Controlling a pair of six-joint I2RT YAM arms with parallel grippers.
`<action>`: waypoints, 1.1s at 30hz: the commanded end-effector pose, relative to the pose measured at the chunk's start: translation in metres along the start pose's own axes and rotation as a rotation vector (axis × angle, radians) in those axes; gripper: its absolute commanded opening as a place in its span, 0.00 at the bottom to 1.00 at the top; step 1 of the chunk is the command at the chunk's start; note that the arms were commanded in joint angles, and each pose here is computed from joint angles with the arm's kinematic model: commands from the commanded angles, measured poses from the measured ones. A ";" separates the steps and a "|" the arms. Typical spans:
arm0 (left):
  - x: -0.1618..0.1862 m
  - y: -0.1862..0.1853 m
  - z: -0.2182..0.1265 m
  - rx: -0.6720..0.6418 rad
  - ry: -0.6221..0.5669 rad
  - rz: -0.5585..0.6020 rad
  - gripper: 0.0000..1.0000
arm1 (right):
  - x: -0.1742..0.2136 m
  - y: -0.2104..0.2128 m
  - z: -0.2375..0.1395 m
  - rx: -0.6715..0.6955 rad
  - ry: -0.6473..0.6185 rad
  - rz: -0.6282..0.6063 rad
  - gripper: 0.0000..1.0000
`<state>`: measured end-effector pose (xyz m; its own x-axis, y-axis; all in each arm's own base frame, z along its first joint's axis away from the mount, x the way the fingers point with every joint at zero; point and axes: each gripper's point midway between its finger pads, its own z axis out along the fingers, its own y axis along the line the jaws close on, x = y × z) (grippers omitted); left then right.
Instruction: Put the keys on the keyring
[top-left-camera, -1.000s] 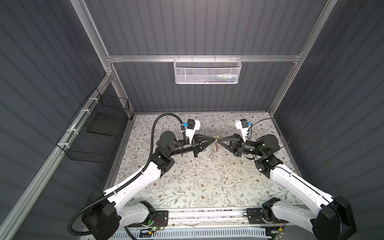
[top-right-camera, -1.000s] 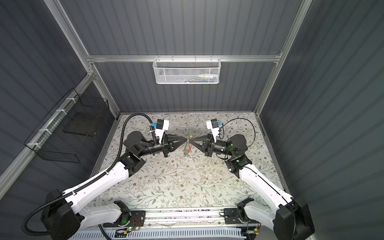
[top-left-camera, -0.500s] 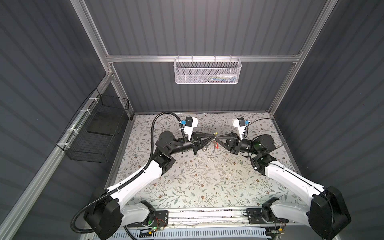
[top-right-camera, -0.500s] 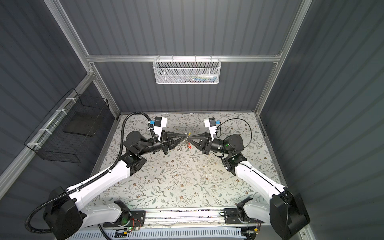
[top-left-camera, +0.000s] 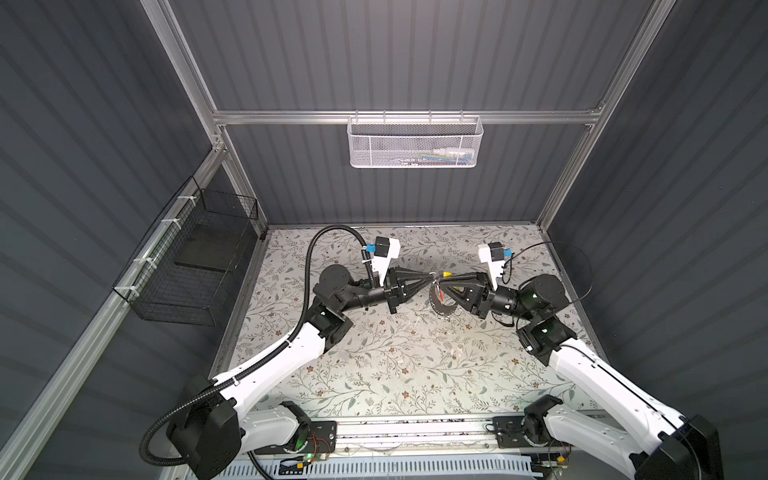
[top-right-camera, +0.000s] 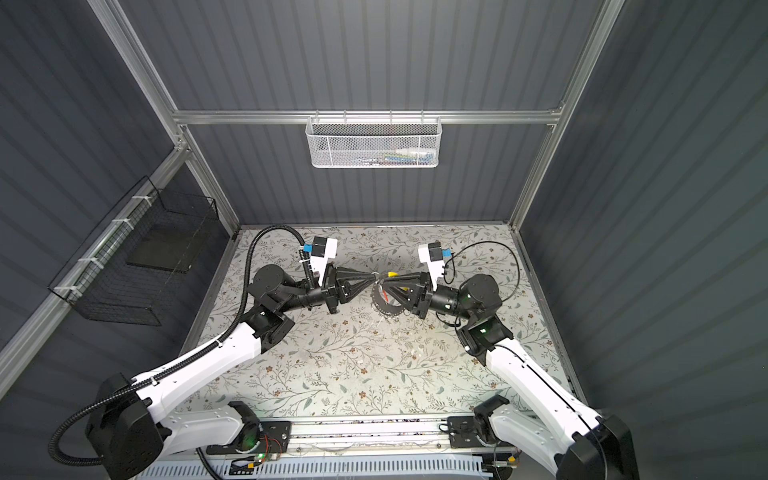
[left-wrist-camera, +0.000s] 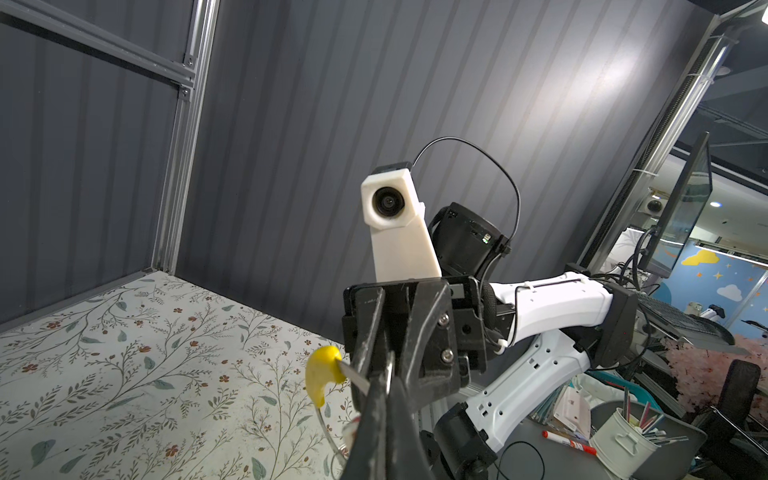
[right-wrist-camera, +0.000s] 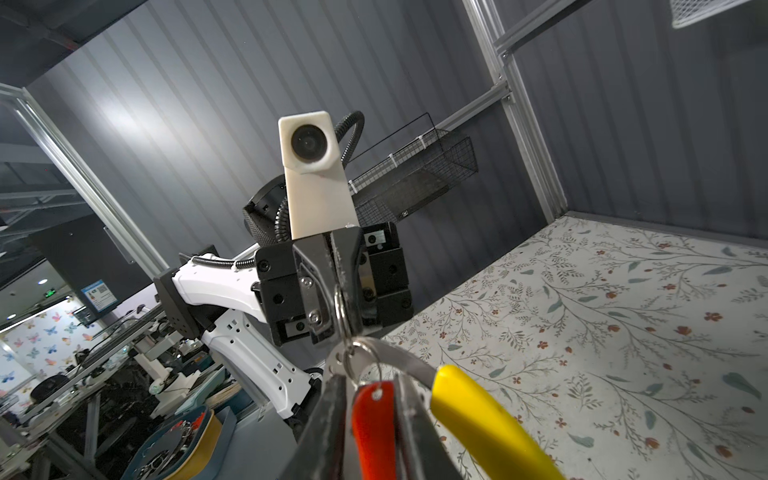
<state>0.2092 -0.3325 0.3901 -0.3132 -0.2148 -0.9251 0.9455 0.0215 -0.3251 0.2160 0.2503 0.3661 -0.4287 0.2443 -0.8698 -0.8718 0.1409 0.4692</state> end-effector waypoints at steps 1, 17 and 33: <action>-0.012 -0.014 -0.003 0.035 -0.034 0.057 0.00 | 0.002 -0.007 -0.005 0.057 -0.003 -0.028 0.24; -0.011 -0.013 0.000 0.041 -0.020 0.048 0.00 | -0.017 0.014 0.008 0.048 -0.013 -0.151 0.24; -0.009 -0.014 0.000 0.054 -0.007 0.038 0.00 | -0.020 0.009 0.019 0.072 0.006 -0.165 0.19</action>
<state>0.2067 -0.3330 0.3890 -0.3161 -0.2053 -0.9263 0.9458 0.0085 -0.3246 0.2210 0.2650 0.3758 -0.3241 0.1914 -0.9265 -0.8994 0.2414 0.3645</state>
